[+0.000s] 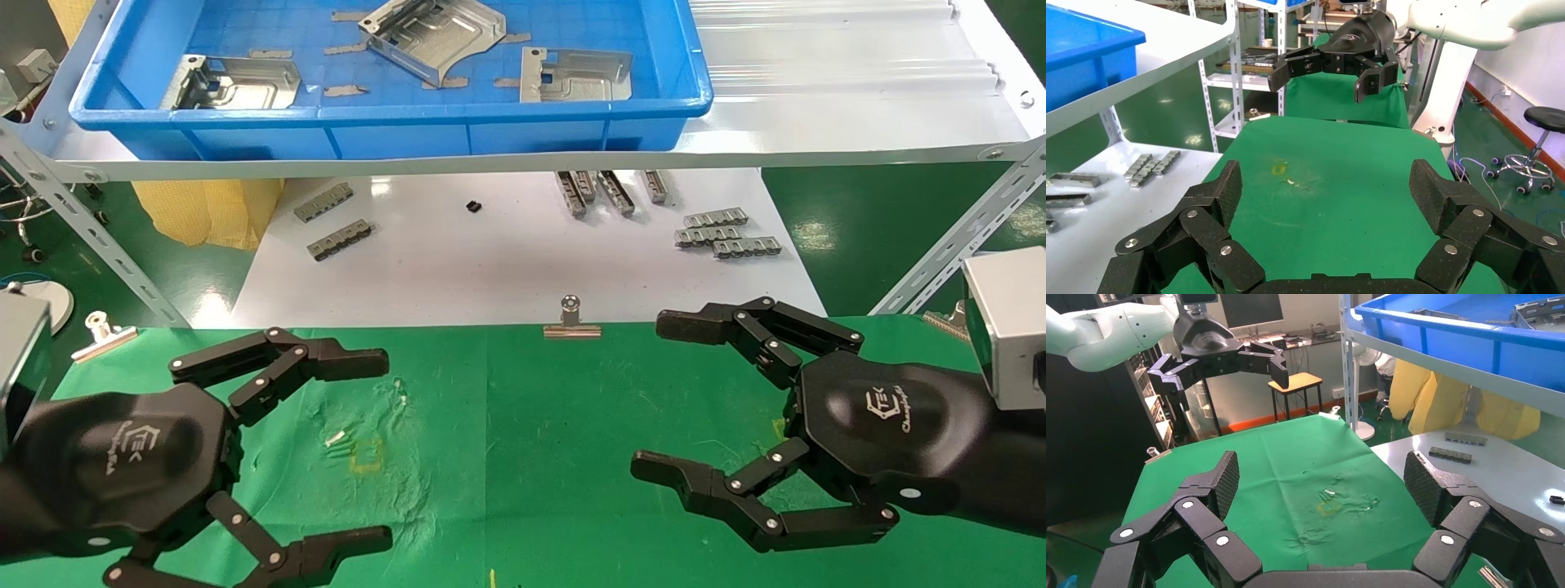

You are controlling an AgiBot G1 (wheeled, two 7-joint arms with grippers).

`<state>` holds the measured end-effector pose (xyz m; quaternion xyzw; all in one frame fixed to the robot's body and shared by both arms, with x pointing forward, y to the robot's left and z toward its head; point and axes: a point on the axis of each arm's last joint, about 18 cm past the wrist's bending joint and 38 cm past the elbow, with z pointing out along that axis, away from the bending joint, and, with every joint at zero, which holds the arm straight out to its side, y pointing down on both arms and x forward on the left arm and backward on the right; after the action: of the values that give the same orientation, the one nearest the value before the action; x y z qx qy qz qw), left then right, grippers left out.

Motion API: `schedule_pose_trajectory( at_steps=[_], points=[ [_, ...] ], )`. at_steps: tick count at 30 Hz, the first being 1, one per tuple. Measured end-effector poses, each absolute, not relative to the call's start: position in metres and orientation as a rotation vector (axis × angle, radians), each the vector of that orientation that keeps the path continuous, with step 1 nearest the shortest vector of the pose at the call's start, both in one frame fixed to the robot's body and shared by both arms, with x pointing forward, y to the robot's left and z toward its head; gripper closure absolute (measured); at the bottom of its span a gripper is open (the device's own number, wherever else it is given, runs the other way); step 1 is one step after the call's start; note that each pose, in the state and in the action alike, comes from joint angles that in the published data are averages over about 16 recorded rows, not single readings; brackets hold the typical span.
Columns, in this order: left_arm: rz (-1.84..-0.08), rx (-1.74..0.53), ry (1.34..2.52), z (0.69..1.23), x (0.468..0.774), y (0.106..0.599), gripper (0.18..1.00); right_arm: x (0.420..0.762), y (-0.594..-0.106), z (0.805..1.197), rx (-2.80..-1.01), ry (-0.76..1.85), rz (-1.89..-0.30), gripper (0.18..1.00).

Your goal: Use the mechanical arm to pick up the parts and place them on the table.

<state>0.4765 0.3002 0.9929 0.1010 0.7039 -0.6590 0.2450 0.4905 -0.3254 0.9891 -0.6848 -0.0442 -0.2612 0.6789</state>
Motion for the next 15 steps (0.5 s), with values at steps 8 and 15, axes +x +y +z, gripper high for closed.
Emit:
schedule_pose_trajectory(
  at_steps=[8, 15],
  points=[
    [-1.799, 0.276, 1.921, 0.9929, 0.4765, 0.3002, 0.183, 0.4905, -0.3254, 0.9891, -1.538, -0.099, -0.587, 0.188],
    [-1.799, 0.276, 1.921, 0.9929, 0.4765, 0.3002, 0.183, 0.4905, -0.3254, 0.9891, -1.538, -0.099, -0.587, 0.224]
  ],
)
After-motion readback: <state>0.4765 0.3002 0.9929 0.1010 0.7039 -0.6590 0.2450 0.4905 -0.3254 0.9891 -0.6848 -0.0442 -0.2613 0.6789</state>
